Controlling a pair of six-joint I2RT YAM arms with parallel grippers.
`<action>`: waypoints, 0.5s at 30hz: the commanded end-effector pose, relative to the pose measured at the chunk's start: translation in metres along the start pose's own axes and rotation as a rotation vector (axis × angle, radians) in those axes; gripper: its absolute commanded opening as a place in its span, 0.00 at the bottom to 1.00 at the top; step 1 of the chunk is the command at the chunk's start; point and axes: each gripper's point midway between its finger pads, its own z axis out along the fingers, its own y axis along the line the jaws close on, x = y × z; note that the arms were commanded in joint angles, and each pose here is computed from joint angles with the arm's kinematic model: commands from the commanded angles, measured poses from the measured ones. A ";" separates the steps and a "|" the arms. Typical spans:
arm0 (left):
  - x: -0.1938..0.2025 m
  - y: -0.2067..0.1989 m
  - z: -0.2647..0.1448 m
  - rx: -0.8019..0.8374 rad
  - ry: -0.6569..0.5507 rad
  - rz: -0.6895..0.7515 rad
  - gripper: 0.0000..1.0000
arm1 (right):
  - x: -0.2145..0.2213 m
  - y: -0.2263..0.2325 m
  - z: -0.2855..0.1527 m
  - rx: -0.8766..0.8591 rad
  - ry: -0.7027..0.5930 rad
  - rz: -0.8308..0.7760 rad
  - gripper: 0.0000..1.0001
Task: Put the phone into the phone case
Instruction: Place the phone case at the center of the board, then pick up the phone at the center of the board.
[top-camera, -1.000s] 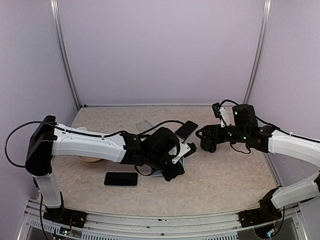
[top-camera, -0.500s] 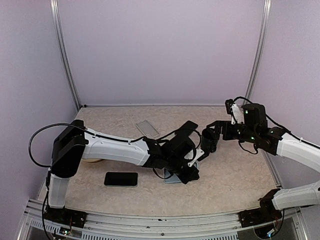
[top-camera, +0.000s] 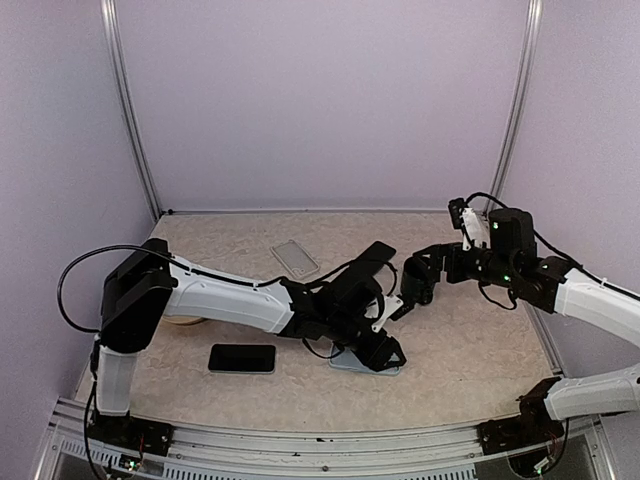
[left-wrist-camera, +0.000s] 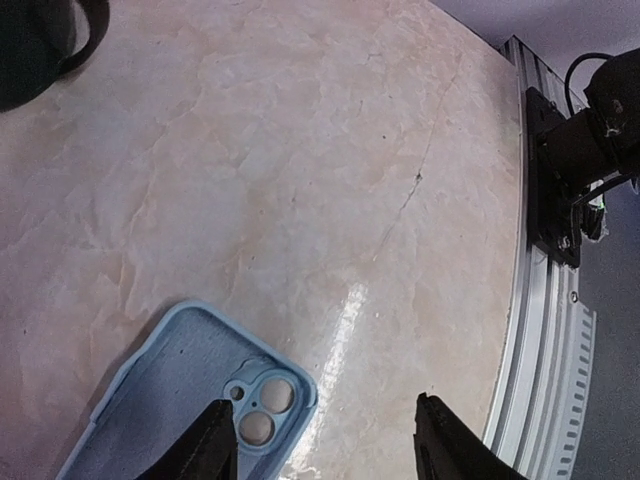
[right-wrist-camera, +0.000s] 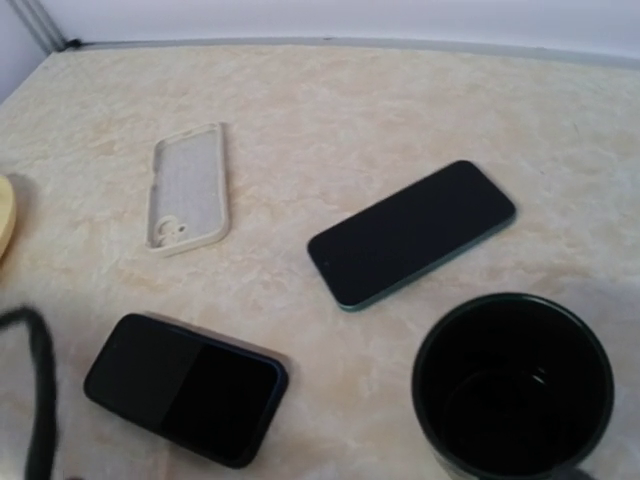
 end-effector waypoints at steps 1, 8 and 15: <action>-0.028 0.009 -0.039 0.030 -0.128 -0.037 0.63 | -0.009 0.015 0.000 -0.084 -0.038 -0.091 1.00; -0.033 0.046 -0.117 -0.062 -0.253 -0.108 0.86 | -0.002 0.050 0.017 -0.201 -0.010 -0.216 1.00; -0.008 0.078 -0.187 -0.214 -0.354 -0.201 0.99 | 0.025 0.106 0.051 -0.342 0.089 -0.375 0.99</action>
